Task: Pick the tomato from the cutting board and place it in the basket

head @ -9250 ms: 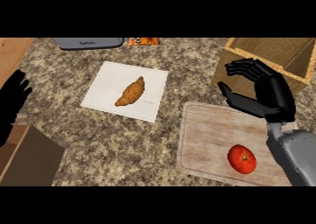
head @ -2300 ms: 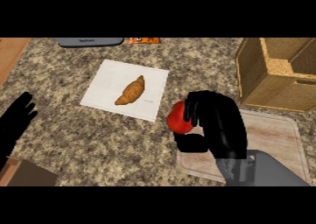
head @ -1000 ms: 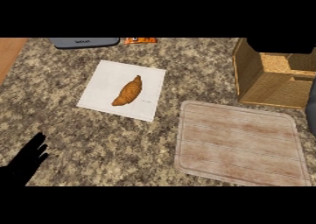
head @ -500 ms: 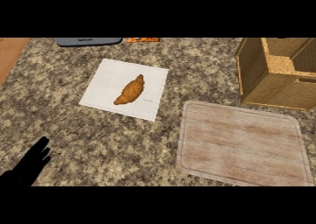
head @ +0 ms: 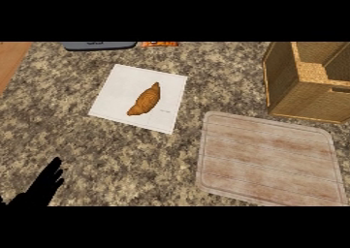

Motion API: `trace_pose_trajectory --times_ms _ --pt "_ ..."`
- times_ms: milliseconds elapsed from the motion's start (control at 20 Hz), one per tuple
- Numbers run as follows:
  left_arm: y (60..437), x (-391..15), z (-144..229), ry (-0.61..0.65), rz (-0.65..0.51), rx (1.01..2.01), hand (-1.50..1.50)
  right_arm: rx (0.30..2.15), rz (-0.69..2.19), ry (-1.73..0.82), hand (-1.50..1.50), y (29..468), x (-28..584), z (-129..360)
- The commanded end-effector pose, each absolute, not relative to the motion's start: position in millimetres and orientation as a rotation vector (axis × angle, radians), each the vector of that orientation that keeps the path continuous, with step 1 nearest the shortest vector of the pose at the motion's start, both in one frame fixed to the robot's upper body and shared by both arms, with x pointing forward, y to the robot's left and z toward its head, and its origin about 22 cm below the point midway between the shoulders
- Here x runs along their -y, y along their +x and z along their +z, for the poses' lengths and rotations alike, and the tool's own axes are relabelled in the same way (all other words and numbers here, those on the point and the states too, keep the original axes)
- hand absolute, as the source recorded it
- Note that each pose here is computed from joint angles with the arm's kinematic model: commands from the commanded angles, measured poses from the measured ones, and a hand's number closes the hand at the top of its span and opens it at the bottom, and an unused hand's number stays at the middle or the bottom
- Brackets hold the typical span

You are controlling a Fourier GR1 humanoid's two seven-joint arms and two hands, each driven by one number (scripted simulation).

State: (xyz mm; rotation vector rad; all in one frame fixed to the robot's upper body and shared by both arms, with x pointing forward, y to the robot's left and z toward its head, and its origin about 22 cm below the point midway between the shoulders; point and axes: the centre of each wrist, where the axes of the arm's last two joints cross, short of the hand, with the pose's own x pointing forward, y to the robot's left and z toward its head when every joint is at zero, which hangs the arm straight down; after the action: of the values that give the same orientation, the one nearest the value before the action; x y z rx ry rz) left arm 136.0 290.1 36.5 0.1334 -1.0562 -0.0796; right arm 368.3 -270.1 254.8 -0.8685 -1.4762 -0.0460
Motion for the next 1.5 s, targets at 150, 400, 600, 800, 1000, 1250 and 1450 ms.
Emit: trace_pose_trajectory --times_ms 150,400,600,800,1000,1250,1450 --pt "152.3 -287.6 1.2 0.168 -0.028 1.028 0.0 1.478 -0.058 -0.843 1.5 376.8 296.8 212.8" --pt "142.7 -290.5 -3.5 0.159 -0.008 1.016 0.0 1.299 0.062 -1.096 1.5 376.0 334.5 195.3" --pt "153.9 -297.3 -4.9 0.17 0.003 1.014 0.0 1.326 0.162 -1.119 -1.5 377.2 331.2 194.5" --pt "154.9 -293.9 -13.8 0.17 0.001 1.02 0.0 1.363 0.108 -1.113 -1.5 377.0 357.4 198.4" --pt "156.3 -297.5 -14.7 0.162 -0.002 1.005 0.0 1.408 0.034 -1.116 -1.5 372.1 371.8 203.8" --pt "154.0 -290.8 -26.9 0.165 0.004 0.998 0.0 1.444 -0.158 -1.063 -1.5 359.8 393.0 218.0" --pt "136.2 -288.6 -18.7 0.185 0.012 0.983 0.0 1.404 -0.241 -1.111 -1.5 341.5 431.6 239.0"
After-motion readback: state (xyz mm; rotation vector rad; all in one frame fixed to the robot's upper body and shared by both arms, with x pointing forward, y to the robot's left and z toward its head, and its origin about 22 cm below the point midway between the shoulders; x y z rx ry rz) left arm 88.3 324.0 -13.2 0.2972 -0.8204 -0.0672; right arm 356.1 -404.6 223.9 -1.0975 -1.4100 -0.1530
